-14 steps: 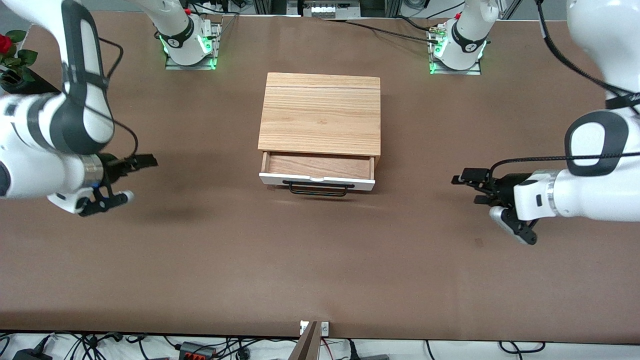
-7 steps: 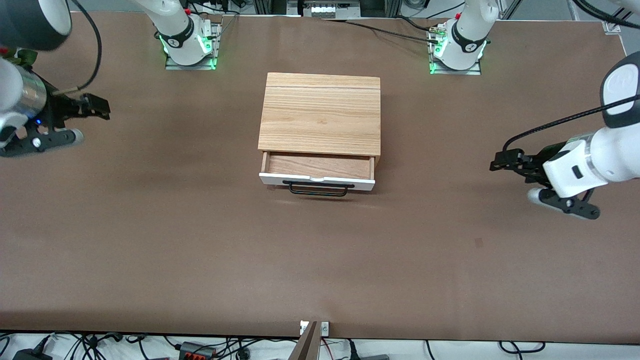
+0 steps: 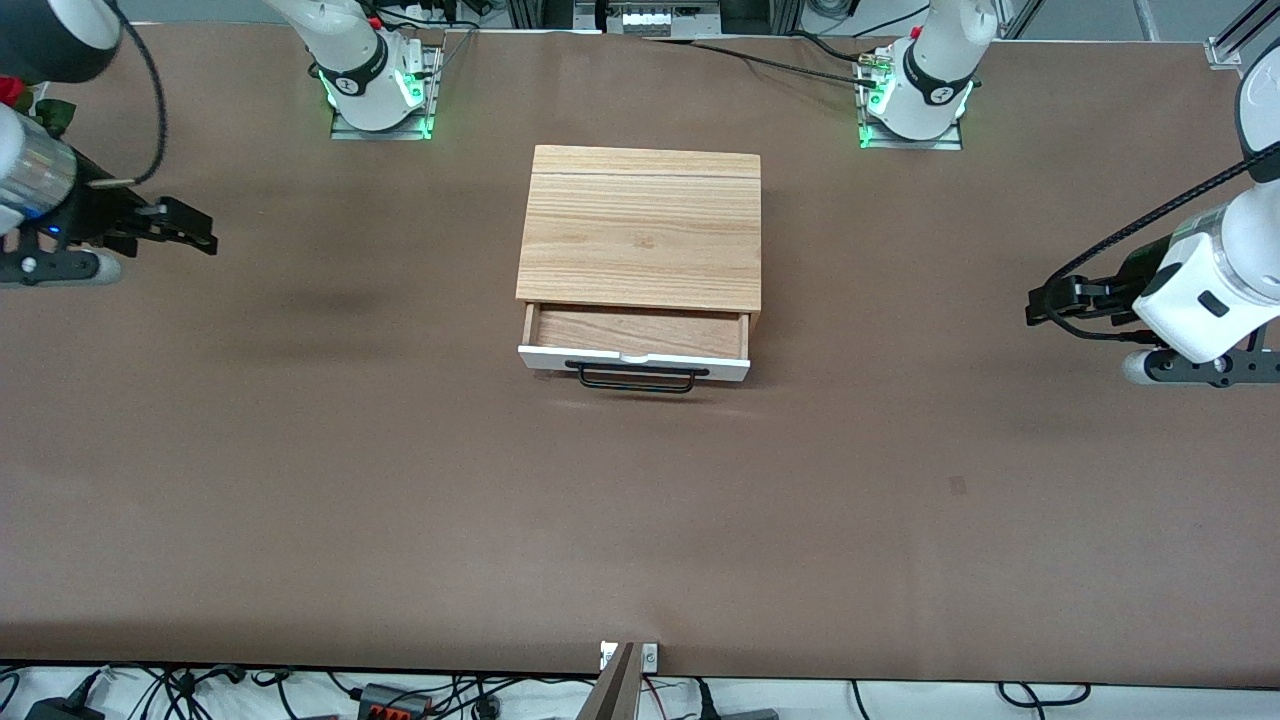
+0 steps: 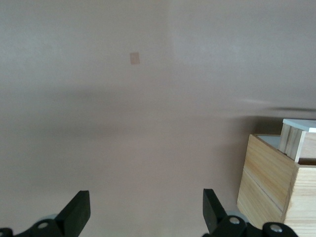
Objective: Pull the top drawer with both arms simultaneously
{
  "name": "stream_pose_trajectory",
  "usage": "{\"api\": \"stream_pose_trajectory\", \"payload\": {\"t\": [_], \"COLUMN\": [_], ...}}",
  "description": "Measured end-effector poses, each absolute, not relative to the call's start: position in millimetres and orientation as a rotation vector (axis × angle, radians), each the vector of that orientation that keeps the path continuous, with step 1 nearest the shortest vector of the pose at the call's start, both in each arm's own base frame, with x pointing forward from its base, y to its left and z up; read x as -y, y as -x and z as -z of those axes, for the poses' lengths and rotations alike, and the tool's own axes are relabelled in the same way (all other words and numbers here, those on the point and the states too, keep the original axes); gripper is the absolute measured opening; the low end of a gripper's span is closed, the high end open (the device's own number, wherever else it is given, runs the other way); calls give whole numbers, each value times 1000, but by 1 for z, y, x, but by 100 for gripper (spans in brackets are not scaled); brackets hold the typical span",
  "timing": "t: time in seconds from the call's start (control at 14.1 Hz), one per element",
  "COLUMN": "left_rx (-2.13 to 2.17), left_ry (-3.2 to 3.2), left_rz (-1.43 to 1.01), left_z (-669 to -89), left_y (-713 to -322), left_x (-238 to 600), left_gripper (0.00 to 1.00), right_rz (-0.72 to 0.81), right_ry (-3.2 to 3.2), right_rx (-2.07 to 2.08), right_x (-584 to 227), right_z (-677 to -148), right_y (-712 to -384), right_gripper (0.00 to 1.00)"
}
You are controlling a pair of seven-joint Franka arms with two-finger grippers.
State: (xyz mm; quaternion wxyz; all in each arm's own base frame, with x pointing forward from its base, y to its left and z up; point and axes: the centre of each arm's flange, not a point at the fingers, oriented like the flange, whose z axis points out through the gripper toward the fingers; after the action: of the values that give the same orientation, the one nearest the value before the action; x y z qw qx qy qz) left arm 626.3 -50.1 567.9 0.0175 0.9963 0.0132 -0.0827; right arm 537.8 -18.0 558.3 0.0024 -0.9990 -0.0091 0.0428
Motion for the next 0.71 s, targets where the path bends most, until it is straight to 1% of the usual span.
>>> {"api": "stream_pose_trajectory", "payload": {"t": [0.21,0.43,0.71], "left_rx": [-48,-53,-54], "left_ry": [-3100,-3105,-3109], "left_rz": [269,242,200], "left_z": [-556,-557,-555], "left_y": [-602,-571,-556], "left_x": [50,49,49], "left_gripper": [100,100,100], "right_rz": [-92,-96,-92], "right_ry": [3135,3135,3135], "right_rx": [21,9,-3], "right_x": [20,20,24], "right_z": [-581,-579,-579], "right_y": [-529,-533,-540], "right_gripper": [100,100,100]}}
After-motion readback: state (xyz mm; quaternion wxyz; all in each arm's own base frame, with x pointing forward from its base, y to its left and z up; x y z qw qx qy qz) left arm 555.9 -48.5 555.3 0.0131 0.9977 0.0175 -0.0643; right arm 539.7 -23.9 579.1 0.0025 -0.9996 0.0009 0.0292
